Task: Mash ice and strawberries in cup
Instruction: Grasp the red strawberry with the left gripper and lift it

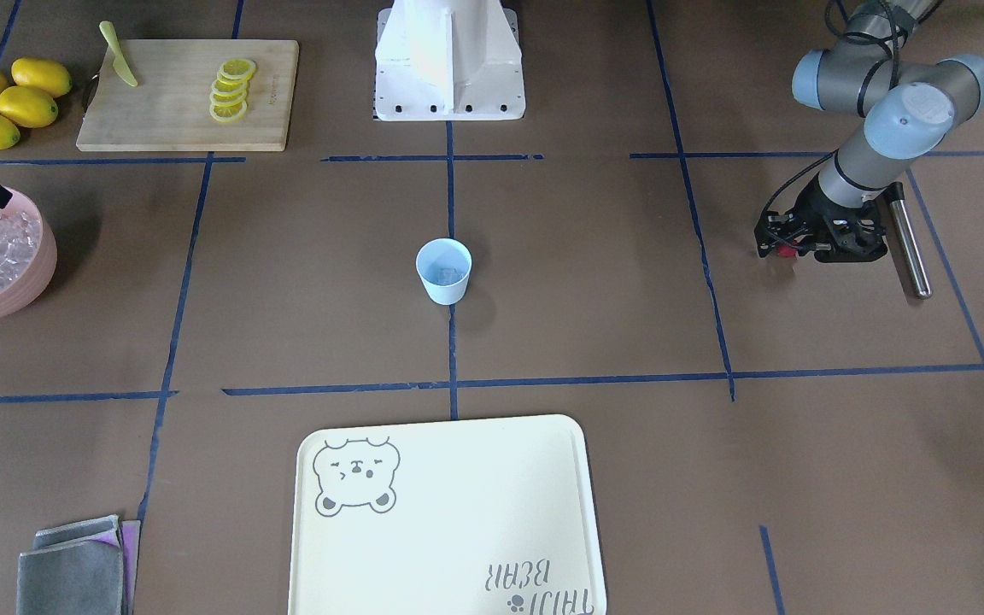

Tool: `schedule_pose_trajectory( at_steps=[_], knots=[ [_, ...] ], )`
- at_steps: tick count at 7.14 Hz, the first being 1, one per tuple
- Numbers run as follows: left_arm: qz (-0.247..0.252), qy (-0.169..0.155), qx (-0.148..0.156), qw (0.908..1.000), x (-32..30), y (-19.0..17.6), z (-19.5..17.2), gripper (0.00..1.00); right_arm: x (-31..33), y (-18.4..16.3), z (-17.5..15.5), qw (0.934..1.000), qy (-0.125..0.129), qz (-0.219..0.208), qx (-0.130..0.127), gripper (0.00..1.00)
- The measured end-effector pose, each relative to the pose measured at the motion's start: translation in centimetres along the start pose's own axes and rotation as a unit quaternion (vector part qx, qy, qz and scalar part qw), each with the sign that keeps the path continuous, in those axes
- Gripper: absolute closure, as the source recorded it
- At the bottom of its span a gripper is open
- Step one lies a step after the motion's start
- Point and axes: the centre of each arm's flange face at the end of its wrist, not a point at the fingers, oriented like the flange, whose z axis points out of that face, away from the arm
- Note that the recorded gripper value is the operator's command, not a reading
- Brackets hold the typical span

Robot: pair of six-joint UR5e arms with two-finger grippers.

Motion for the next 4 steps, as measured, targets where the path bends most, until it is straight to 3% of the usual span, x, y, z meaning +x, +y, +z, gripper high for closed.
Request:
schedule_pose_trajectory(
  at_steps=[2, 4],
  knots=[
    [0.002, 0.009, 0.003, 1.0, 0.9, 0.1, -0.9, 1.0, 0.0, -0.1, 0.0, 1.0, 0.0, 0.0, 0.0, 0.0],
    [-0.021, 0.07, 0.008, 0.9973, 6.8, -0.3, -5.2, 1.0, -0.2, -0.2, 0.0, 1.0, -0.001, -0.001, 0.001, 0.0]
  ],
)
